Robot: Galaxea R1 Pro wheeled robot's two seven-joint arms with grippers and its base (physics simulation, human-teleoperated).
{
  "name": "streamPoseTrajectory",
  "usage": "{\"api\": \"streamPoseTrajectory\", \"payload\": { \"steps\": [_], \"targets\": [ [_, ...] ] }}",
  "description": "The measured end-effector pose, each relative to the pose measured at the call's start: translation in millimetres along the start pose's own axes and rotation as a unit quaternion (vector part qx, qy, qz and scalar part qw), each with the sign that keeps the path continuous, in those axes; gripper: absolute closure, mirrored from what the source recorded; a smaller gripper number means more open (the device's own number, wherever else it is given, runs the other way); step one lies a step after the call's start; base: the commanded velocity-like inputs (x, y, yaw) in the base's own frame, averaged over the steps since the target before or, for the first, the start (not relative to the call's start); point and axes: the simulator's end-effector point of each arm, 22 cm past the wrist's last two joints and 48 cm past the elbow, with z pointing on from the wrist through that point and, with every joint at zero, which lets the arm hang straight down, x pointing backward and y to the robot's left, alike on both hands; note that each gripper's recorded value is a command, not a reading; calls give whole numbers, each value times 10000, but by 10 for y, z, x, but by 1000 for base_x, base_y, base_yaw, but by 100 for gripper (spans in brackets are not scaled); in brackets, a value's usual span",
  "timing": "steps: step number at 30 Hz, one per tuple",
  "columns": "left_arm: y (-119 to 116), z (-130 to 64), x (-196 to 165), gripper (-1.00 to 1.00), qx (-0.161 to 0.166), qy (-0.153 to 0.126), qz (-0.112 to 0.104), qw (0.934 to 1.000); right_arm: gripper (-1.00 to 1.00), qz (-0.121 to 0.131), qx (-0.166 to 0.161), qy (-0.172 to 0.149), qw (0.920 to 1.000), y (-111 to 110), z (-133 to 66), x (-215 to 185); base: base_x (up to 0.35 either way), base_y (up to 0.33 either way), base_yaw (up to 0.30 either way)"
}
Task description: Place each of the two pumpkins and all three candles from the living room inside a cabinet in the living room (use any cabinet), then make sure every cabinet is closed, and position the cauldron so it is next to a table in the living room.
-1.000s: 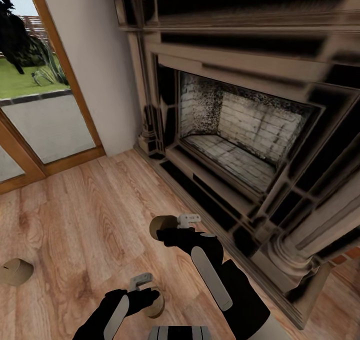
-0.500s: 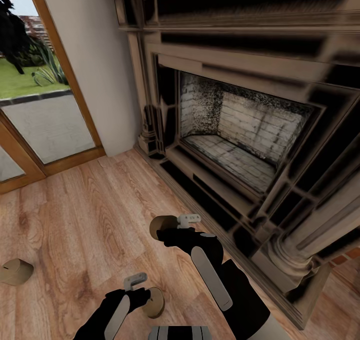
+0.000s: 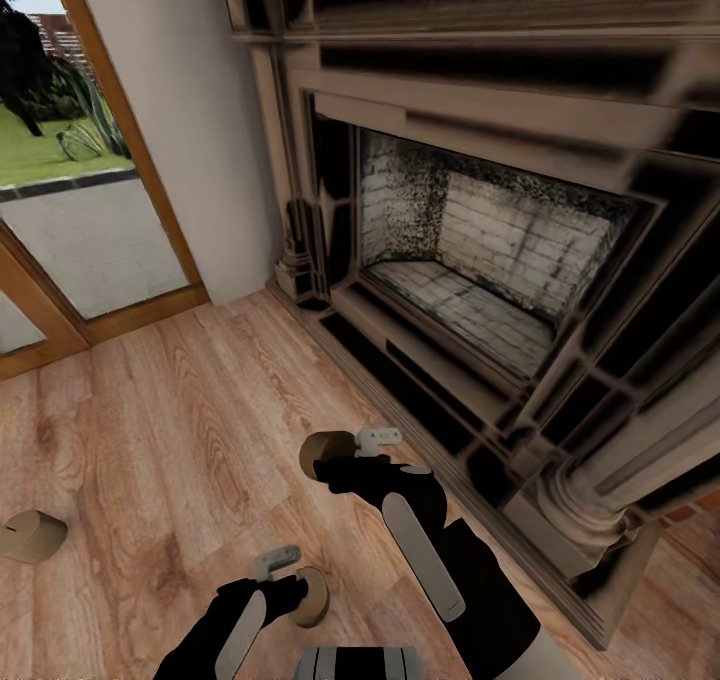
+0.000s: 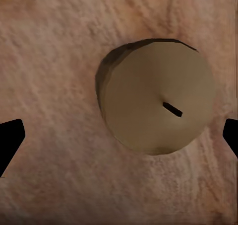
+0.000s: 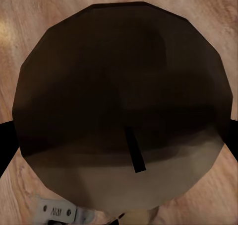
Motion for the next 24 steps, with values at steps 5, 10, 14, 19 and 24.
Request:
{"api": "streamPoseTrajectory", "payload": {
  "steps": [5,10,14,19,24],
  "targets": [
    [-235,10,82,-100,133,19,446,9989,100,10,2,38,10000,-14,28,31,0,0,0],
    [-407,-8,116,-100,238,10,624,9978,100,4,5,43,10000,-14,28,34,0,0,0],
    [-399,32,142,-100,226,13,620,9978,100,32,5,99,9999,-37,73,82,0,0,0],
    [-349,99,186,-100,168,38,604,9980,100,81,8,173,9998,-75,144,155,0,0,0],
    [-322,139,168,-100,145,-46,569,9983,100,64,-135,106,9998,23,133,116,0,0,0]
  ]
}}
